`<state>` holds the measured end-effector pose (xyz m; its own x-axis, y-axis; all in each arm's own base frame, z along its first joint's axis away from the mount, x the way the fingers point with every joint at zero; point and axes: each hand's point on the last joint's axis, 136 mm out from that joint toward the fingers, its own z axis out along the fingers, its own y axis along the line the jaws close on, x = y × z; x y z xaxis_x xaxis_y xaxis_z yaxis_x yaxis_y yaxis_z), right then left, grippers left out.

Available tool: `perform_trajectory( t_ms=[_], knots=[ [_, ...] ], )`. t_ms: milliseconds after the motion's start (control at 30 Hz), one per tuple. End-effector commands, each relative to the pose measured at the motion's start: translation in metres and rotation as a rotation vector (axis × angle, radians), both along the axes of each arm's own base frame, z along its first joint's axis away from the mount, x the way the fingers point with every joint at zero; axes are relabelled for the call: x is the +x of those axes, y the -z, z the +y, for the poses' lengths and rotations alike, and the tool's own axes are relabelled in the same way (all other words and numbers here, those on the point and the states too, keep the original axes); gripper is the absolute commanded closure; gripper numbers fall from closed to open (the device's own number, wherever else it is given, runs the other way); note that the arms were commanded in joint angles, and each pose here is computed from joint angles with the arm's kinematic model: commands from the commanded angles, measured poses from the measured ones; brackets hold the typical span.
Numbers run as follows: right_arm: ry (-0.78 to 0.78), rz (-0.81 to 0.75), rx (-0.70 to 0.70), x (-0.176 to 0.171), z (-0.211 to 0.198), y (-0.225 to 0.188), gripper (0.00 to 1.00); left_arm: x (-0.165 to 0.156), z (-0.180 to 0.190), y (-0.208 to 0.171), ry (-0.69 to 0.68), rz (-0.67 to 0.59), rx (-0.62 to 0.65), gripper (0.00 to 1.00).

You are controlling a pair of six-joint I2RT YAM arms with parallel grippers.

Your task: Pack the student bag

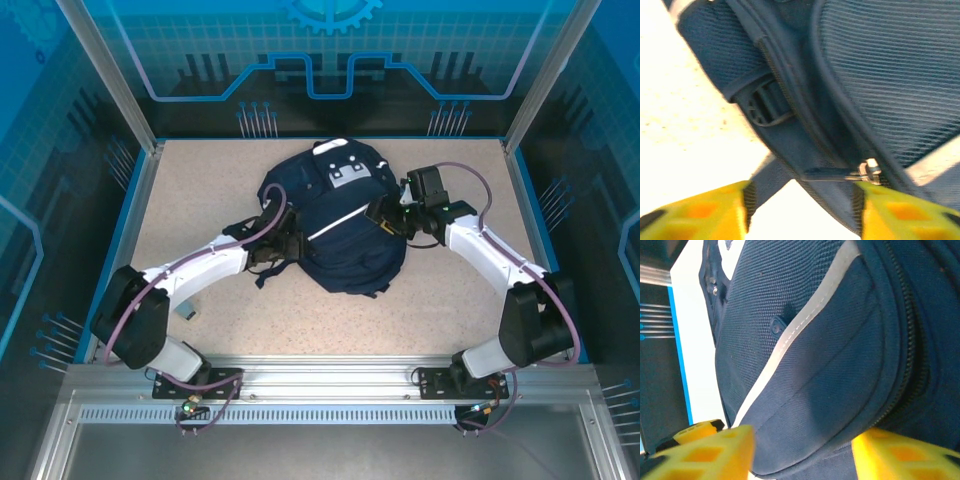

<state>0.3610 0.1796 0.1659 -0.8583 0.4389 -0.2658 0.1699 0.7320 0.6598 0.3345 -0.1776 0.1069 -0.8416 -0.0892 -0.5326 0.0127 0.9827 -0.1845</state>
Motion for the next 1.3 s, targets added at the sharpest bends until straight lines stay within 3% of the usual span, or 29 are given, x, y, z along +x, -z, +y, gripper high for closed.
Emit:
perform_trajectory(
  t_ms=[0, 133, 233, 433, 733, 867, 1000, 1267],
  knots=[
    [-0.013, -0.065, -0.064, -0.007, -0.009, -0.018, 0.30, -0.011, 0.030, -0.018, -0.086, 0.004, 0.015, 0.26],
    [-0.021, -0.082, -0.130, -0.014, -0.019, -0.021, 0.21, -0.022, 0.083, -0.029, -0.239, -0.008, 0.024, 0.09],
    [-0.035, -0.097, -0.149, -0.017, -0.021, -0.023, 0.12, -0.030, 0.134, -0.026, -0.410, 0.003, 0.038, 0.01],
    [-0.058, -0.105, -0.152, -0.017, -0.019, -0.025, 0.03, -0.067, 0.222, 0.000, -0.794, 0.111, 0.032, 0.01],
    [-0.079, -0.043, -0.143, -0.012, -0.011, -0.019, 0.03, -0.096, 0.297, 0.011, -1.121, 0.082, 0.110, 0.01],
    [-0.095, -0.030, -0.144, -0.009, -0.009, -0.021, 0.03, -0.104, 0.313, 0.023, -1.192, 0.097, 0.095, 0.02],
    [-0.086, -0.048, -0.137, -0.009, -0.008, -0.028, 0.04, -0.102, 0.313, 0.035, -1.165, 0.147, 0.059, 0.03],
    [-0.069, -0.055, -0.125, -0.012, -0.006, -0.034, 0.06, -0.090, 0.298, 0.064, -1.075, 0.244, -0.012, 0.23]
  ],
)
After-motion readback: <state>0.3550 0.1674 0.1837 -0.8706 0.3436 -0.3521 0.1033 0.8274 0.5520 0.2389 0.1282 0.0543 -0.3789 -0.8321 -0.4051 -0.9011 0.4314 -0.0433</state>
